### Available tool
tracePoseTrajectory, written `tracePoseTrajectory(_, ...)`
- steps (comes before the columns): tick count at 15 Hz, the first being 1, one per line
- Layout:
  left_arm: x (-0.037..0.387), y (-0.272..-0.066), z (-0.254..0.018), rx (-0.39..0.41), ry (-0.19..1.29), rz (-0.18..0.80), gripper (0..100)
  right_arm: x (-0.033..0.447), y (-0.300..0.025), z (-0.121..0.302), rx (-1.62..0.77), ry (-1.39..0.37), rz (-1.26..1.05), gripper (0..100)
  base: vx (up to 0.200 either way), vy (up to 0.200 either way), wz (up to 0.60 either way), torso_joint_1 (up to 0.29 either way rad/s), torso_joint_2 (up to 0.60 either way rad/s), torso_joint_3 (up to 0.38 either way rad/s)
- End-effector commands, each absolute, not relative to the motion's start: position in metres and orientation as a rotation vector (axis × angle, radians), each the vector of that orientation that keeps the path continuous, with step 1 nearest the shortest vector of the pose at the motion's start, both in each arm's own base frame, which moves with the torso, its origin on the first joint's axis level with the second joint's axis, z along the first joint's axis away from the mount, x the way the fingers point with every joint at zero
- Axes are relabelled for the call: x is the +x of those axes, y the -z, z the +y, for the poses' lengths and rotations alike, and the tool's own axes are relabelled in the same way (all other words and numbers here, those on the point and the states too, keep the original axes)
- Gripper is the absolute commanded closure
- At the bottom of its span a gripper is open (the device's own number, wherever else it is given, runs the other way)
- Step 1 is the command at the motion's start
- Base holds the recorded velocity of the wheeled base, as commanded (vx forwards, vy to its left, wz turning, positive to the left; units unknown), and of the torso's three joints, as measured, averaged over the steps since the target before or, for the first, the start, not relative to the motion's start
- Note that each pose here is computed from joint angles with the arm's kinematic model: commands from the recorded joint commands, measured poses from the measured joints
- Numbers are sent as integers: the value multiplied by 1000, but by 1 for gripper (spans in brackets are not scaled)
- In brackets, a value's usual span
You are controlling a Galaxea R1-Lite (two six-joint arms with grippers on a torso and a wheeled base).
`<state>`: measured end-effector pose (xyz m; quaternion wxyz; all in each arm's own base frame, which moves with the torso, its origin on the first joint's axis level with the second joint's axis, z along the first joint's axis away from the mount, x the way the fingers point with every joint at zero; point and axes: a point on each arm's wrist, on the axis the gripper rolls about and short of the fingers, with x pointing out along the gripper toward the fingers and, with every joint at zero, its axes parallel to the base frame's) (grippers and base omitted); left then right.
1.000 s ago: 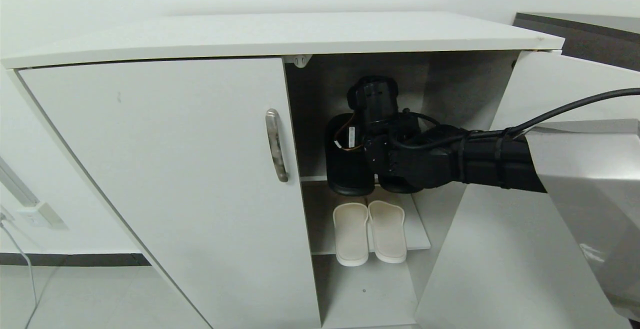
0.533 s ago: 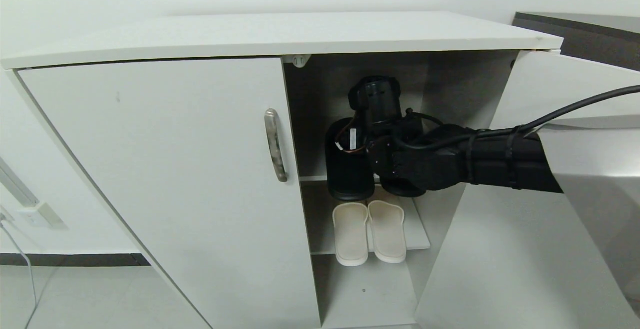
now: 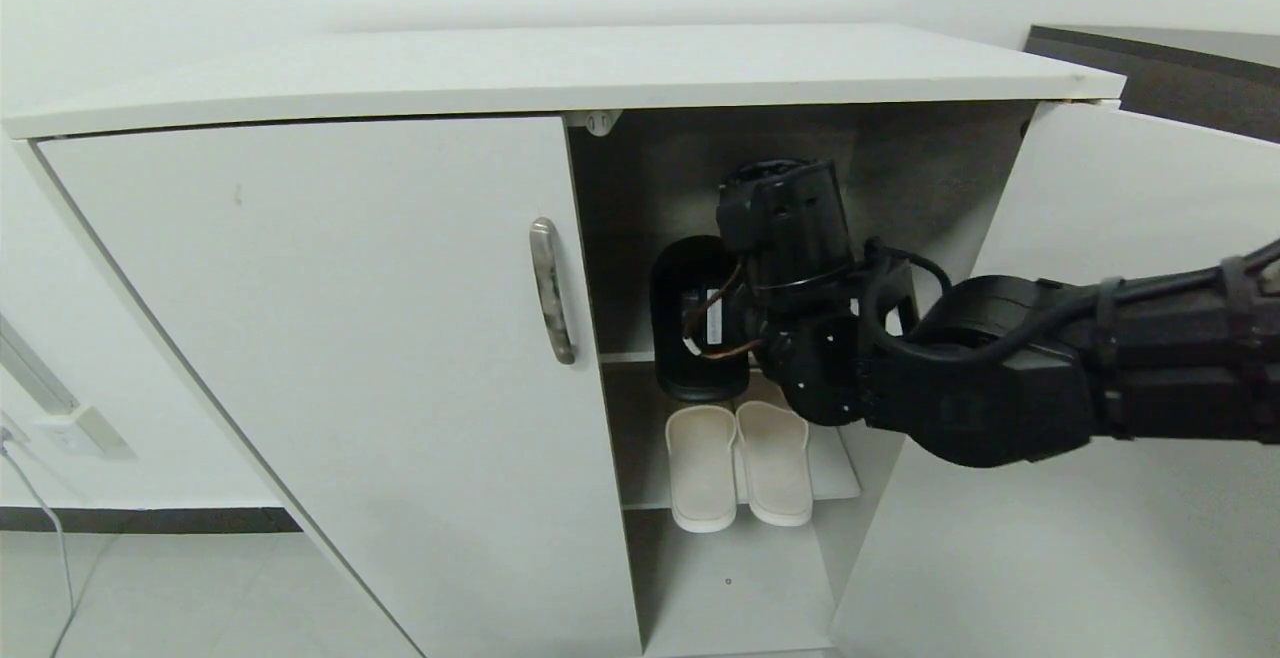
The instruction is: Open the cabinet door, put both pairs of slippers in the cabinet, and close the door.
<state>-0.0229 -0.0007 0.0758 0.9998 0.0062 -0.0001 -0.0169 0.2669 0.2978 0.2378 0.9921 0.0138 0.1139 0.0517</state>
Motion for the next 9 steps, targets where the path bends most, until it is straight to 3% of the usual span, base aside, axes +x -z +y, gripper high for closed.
tracePoseTrajectory(1, -23, -76, -1, 12, 35, 0, 100, 227, -251, 278, 51, -183, 206, 0, 0, 0, 0, 0, 0, 0)
tracePoseTrajectory(9, -23, -76, -1, 12, 35, 0, 100, 213, -239, 268, 48, -266, 199, 0, -200, 0, 0, 4, 2, 3)
